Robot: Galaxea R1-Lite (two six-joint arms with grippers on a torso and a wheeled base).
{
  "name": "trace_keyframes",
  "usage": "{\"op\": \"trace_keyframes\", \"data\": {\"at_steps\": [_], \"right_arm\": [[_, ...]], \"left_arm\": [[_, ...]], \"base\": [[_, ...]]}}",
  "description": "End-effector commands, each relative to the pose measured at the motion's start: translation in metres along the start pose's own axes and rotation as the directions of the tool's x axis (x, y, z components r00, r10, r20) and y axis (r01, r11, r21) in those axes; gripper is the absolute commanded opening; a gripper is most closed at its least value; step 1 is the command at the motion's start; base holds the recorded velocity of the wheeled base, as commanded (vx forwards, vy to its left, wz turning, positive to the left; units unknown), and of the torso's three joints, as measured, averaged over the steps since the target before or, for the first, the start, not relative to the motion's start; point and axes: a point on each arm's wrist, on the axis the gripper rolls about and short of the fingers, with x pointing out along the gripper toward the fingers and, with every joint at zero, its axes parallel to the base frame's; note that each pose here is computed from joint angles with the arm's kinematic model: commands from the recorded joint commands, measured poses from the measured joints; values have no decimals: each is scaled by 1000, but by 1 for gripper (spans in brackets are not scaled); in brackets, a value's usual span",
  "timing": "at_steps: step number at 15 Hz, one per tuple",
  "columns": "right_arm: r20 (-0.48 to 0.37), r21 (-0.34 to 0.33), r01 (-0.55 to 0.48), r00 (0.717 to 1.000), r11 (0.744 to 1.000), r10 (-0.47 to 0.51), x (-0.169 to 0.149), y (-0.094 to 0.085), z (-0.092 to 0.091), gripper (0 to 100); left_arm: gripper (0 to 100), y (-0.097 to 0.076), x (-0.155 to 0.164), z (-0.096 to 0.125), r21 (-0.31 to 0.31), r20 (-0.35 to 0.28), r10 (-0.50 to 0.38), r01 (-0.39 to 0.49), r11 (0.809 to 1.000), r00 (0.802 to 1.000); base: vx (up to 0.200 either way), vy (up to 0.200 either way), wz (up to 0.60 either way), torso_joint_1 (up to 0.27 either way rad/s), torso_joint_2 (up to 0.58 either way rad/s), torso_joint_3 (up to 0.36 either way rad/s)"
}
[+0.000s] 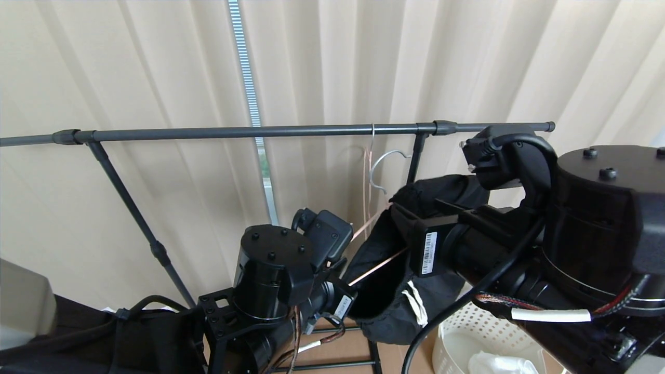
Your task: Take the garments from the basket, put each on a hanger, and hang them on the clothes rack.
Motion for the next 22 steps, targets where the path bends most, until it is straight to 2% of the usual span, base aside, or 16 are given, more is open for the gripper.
{"op": "trace_keyframes", "data": {"at_steps": [1, 6, 9, 10, 13, 15, 16, 17, 18, 19, 20, 21, 22], "right_arm": [[-2, -31, 1, 1000, 1000, -1, -4, -5, -4, 100], [-10, -94, -69, 998, 993, 68, -20, -19, -3, 100], [-16, -163, -151, 989, 975, 150, -36, -35, -3, 100], [-31, -203, -199, 980, 959, 197, -40, -44, -5, 100], [-96, -275, -318, 948, 907, 303, -35, -58, -9, 100], [-161, -333, -392, 920, 857, 358, -30, -76, -3, 100], [-192, -379, -438, 899, 815, 394, -31, -85, 2, 100], [-258, -445, -490, 872, 750, 416, -31, -99, 14, 100], [-324, -471, -558, 830, 683, 454, -32, -105, 24, 100], [-329, -473, -564, 826, 677, 458, -33, -106, 25, 100], [-431, -483, -654, 756, 582, 493, -30, -110, 35, 100], [-526, -487, -735, 678, 472, 513, -20, -114, 41, 100], [-593, -455, -791, 612, 408, 524, -9, -116, 39, 100]], "left_arm": [[0, 0, 0, 2, -5, 14, 2, -2, 1000, 1000], [0, 4, -7, -5, -7, 8, 0, 0, 1000, 1000], [0, 13, -17, -15, -7, -11, 15, -16, 1000, 1000], [0, 19, -25, -23, -8, -13, 24, -24, 1000, 1000], [0, 31, -40, -40, -7, -9, -26, 26, 1000, 1000], [0, 35, -47, -48, 6, -8, -65, 65, 998, 998], [0, 37, -49, -52, 10, -11, -78, 79, 997, 997], [0, 39, -52, -58, 44, -19, -92, 92, 995, 996], [0, 41, -54, -62, 65, -11, -111, 111, 992, 994], [0, 41, -54, -62, 66, -11, -112, 113, 991, 994], [0, 40, -57, -66, 93, 0, -146, 145, 985, 989], [0, 39, -60, -71, 132, -12, -179, 179, 975, 984], [0, 38, -61, -72, 144, -13, -197, 197, 970, 980]], "base": [[0, 0, 0, 0, 0, 0], [0, 0, 0, 0, 0, 0], [0, 0, 0, 0, 0, 0], [0, 0, 0, 0, 0, 0], [0, 0, 0, 0, 0, 0], [0, 0, 0, 0, 0, 0], [0, 0, 0, 0, 0, 0], [0, 0, 0, 0, 0, 0], [0, 0, 0, 0, 0, 0], [0, 0, 0, 0, 0, 0], [0, 0, 0, 0, 0, 0], [0, 0, 0, 0, 0, 0], [0, 0, 0, 0, 0, 0]]}}
